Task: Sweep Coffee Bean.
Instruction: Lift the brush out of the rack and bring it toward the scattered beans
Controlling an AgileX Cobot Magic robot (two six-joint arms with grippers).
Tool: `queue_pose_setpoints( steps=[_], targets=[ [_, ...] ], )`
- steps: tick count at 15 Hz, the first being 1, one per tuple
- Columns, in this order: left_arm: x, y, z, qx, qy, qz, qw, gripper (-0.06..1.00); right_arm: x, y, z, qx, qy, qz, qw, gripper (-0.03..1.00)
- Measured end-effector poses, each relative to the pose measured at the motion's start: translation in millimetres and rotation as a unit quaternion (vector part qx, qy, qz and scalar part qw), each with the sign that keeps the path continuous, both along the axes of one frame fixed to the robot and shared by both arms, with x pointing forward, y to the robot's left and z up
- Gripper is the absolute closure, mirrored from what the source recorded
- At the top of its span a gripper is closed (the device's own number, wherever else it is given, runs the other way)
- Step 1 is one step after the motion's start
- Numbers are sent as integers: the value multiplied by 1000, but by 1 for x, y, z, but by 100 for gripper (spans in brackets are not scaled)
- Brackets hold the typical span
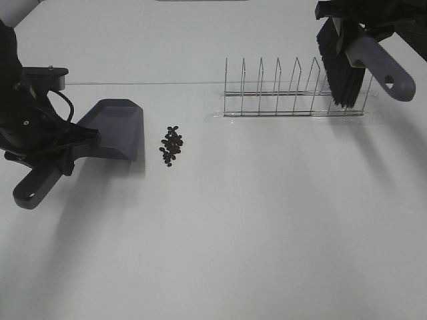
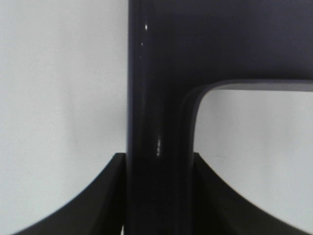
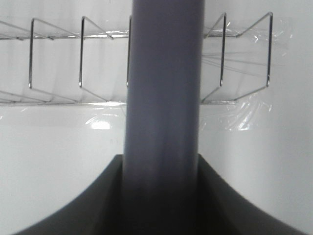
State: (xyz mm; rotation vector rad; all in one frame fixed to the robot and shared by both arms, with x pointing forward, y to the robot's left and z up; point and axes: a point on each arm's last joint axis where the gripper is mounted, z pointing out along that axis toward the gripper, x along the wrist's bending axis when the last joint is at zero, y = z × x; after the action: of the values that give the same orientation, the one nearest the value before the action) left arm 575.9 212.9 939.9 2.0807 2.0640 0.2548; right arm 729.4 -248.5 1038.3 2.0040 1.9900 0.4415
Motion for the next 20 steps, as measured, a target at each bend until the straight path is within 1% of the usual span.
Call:
queue_pose_setpoints(
  steps=[2, 5, 6, 7, 9, 11, 12, 14, 15, 16, 17, 18, 20],
  targets=[
    [0, 0, 0, 0, 0, 0, 1000, 60, -8, -1, 16, 0, 4, -1, 1000, 60],
    [0, 0, 0, -1, -2, 0, 1000, 60, -17, 3, 33, -4, -8, 7, 1000, 60],
    [-1, -3, 0, 0, 0, -5, 1000, 60, -33, 15, 48, -5, -15, 25, 1000, 60],
    [-1, -5, -1, 0, 1, -7, 1000, 60, -38, 20, 52, -5, -15, 32, 999, 60],
    [-3, -10, -10, 7, 22, -14, 1000, 60, -59, 41, 55, -10, -2, 62, 998, 60],
    [-6, -15, -30, 16, 59, -17, 998, 60, -74, 66, 40, -21, 28, 95, 995, 60],
    [-7, -15, -38, 21, 77, -9, 997, 60, -81, 80, 28, -31, 47, 113, 992, 60],
    [-9, -15, -49, 33, 103, -6, 994, 60, -92, 98, 13, -39, 72, 132, 988, 60],
    [-11, -14, -58, 40, 122, -2, 992, 60, -99, 124, -3, -42, 72, 158, 984, 60],
    [-11, -14, -60, 41, 126, -1, 991, 60, -99, 138, -13, -50, 66, 171, 982, 60],
    [-11, -14, -60, 41, 127, -1, 991, 60, -98, 145, -19, -56, 62, 178, 980, 60],
    [-11, -14, -61, 41, 128, -1, 991, 60, -97, 157, -34, -73, 57, 195, 976, 60],
    [-11, -15, -62, 38, 125, 1, 991, 60, -96, 176, -61, -121, 54, 231, 964, 60]
  ],
)
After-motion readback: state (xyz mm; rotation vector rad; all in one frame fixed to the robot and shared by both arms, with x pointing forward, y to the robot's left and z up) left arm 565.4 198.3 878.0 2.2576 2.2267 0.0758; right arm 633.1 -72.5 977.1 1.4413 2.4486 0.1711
